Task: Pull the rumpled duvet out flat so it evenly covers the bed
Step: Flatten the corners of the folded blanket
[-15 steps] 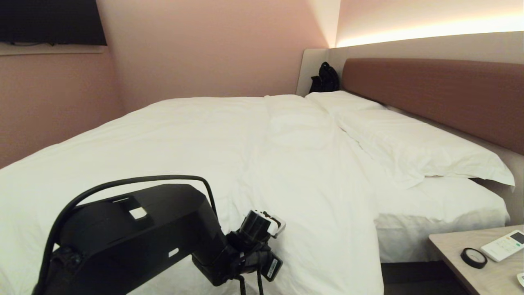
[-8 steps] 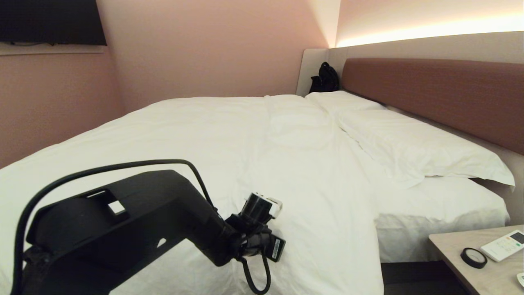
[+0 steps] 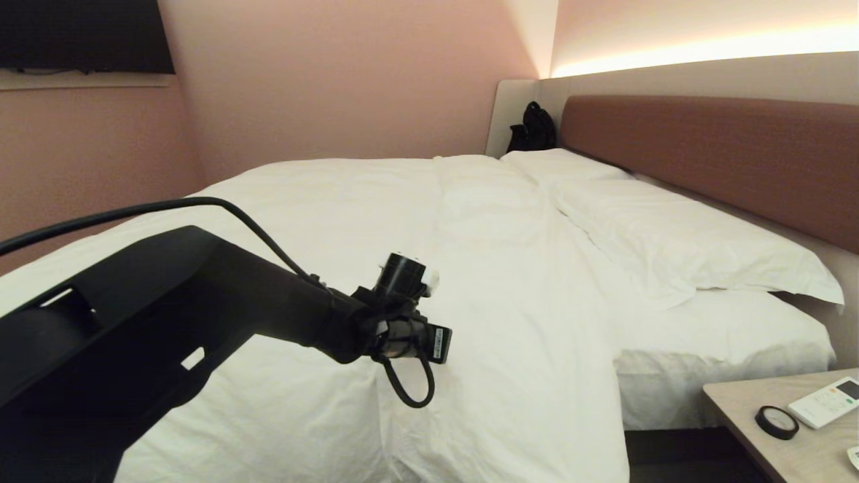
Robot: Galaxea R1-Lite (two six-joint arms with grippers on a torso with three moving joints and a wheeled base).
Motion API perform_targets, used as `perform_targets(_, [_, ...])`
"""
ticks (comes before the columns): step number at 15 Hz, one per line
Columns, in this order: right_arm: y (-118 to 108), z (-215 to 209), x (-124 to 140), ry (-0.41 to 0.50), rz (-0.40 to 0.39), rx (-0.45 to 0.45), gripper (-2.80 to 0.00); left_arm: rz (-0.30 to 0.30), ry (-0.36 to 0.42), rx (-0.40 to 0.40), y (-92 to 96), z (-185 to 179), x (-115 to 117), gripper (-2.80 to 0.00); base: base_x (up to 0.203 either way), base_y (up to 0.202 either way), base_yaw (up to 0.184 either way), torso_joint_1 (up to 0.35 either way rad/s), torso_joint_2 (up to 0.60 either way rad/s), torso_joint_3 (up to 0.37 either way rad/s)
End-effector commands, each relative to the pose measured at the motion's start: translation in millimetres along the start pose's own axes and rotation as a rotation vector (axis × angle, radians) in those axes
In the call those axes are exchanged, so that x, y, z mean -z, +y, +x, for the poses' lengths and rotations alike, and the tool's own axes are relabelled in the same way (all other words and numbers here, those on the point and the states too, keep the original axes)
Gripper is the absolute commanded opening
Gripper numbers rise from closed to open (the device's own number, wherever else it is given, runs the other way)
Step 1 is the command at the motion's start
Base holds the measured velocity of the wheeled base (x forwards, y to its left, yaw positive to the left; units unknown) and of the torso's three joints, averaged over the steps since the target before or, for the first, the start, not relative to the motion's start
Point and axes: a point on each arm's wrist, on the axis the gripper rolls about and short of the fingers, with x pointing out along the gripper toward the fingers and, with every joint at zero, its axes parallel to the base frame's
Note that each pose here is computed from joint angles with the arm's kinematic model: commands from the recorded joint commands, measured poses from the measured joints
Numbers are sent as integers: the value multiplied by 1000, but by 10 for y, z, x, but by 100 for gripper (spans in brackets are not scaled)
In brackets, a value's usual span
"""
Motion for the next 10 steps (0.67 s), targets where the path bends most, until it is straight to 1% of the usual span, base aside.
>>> perform_targets(1, [0, 1, -1, 1, 0, 0, -280, -21, -29, -19, 119, 36, -115, -280, 0, 0, 0, 0, 0, 0])
perform_targets(2, [0, 1, -1, 1, 0, 0, -280, -25, -34, -27, 166, 76, -175, -280, 0, 0, 0, 0, 0, 0])
perform_targets(3, [0, 1, -1, 1, -1, 0, -280, -31, -22, -37, 212, 120, -225, 0, 0, 0, 0, 0, 0, 0])
perform_targets(5, [0, 1, -1, 1, 0, 0, -280, -38, 26, -52, 300, 234, -226, 0, 0, 0, 0, 0, 0, 0])
perform_targets(8, [0, 1, -1, 1, -1, 0, -280, 20, 50, -51, 315, 338, -172, 0, 0, 0, 0, 0, 0, 0])
perform_targets(9, [0, 1, -1, 1, 0, 0, -280, 24, 52, -51, 316, 343, -165, 0, 0, 0, 0, 0, 0, 0])
perform_targets(10, [0, 1, -1, 1, 0, 0, -280, 72, 64, -46, 321, 366, -139, 0, 0, 0, 0, 0, 0, 0])
